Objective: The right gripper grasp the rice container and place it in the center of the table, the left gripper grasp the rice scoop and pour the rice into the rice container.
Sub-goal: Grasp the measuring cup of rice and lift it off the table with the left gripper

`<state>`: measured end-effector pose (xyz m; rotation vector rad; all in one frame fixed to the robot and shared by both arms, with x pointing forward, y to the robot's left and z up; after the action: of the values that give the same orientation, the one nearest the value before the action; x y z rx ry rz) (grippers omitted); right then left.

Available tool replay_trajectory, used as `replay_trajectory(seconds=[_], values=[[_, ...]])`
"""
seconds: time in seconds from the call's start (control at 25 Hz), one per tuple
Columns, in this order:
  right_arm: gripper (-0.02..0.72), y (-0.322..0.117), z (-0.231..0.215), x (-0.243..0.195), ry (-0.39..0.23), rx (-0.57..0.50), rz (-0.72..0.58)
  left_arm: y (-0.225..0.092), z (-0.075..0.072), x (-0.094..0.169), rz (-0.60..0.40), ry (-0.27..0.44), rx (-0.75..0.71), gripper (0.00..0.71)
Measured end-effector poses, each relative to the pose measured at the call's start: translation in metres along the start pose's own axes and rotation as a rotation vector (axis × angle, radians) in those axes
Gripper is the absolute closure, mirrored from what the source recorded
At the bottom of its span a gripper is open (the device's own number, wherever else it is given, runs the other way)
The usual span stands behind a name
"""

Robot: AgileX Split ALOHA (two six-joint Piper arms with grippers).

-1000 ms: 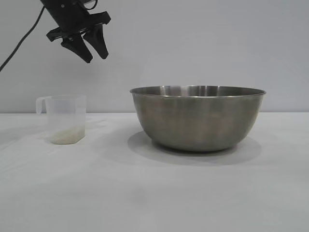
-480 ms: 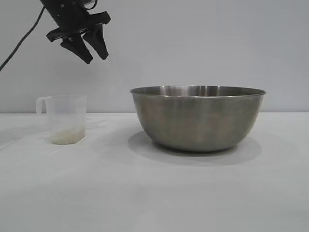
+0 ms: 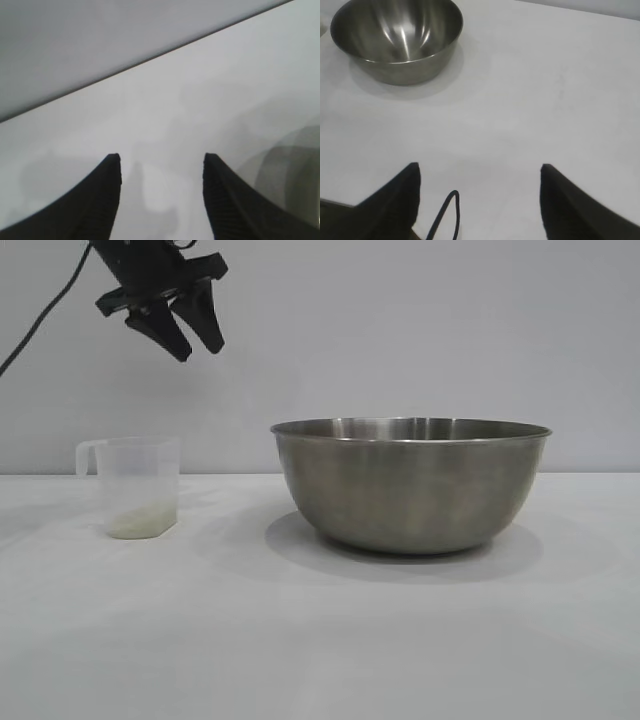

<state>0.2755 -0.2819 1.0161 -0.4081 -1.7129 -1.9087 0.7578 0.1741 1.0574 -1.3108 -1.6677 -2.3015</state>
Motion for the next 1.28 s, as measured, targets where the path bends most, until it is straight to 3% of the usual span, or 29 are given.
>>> replay_trajectory(seconds=[0.24, 0.32, 0.36, 0.56, 0.6, 0.64, 0.8, 1.0, 1.28], values=[[0.267, 0.000, -0.001, 0.000, -0.007, -0.008, -0.001, 0.030, -0.008, 0.033, -0.112, -0.006, -0.024, 0.389], [0.267, 0.000, -0.001, 0.000, -0.009, -0.009, -0.001, 0.036, -0.012, 0.039, -0.141, -0.023, -0.041, 0.464], [0.267, 0.000, -0.001, 0.000, -0.009, -0.009, -0.001, 0.036, -0.014, 0.040, -0.145, -0.038, -0.047, 0.495], [0.267, 0.000, -0.002, 0.000, -0.011, -0.010, 0.001, 0.034, -0.019, 0.040, -0.133, -0.073, -0.048, 0.487], [0.267, 0.000, -0.002, 0.000, -0.012, -0.009, 0.001, 0.033, -0.018, 0.039, -0.131, -0.074, -0.032, 0.433], [0.267, 0.000, -0.002, 0.000, -0.013, -0.009, 0.001, 0.029, -0.017, 0.038, -0.123, -0.074, -0.016, 0.422], [0.267, 0.000, -0.002, 0.000, -0.013, -0.009, 0.001, 0.008, 0.002, 0.032, -0.121, -0.056, 0.081, 0.430], [0.267, 0.000, -0.002, 0.000, -0.013, -0.009, 0.001, -0.018, 0.017, 0.037, -0.222, 0.002, 0.197, 0.430], [0.267, 0.000, -0.002, 0.000, -0.013, -0.011, 0.001, -0.049, -0.002, 0.080, -0.325, 0.167, 0.059, 0.430]])
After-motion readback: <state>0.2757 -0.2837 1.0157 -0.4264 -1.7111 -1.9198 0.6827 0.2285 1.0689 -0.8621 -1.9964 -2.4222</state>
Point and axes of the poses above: a point on each arm's last joint axis where the gripper is mounted, x pointing back along that axis away from the gripper, z along the wrist's bending axis when the last joint is at zero, y = z × x, the point moved 5 cm from there along -x, pointing out along that axis toward the gripper, and after that the axes turned 14 degrees about -x, right-handed, at the moved point
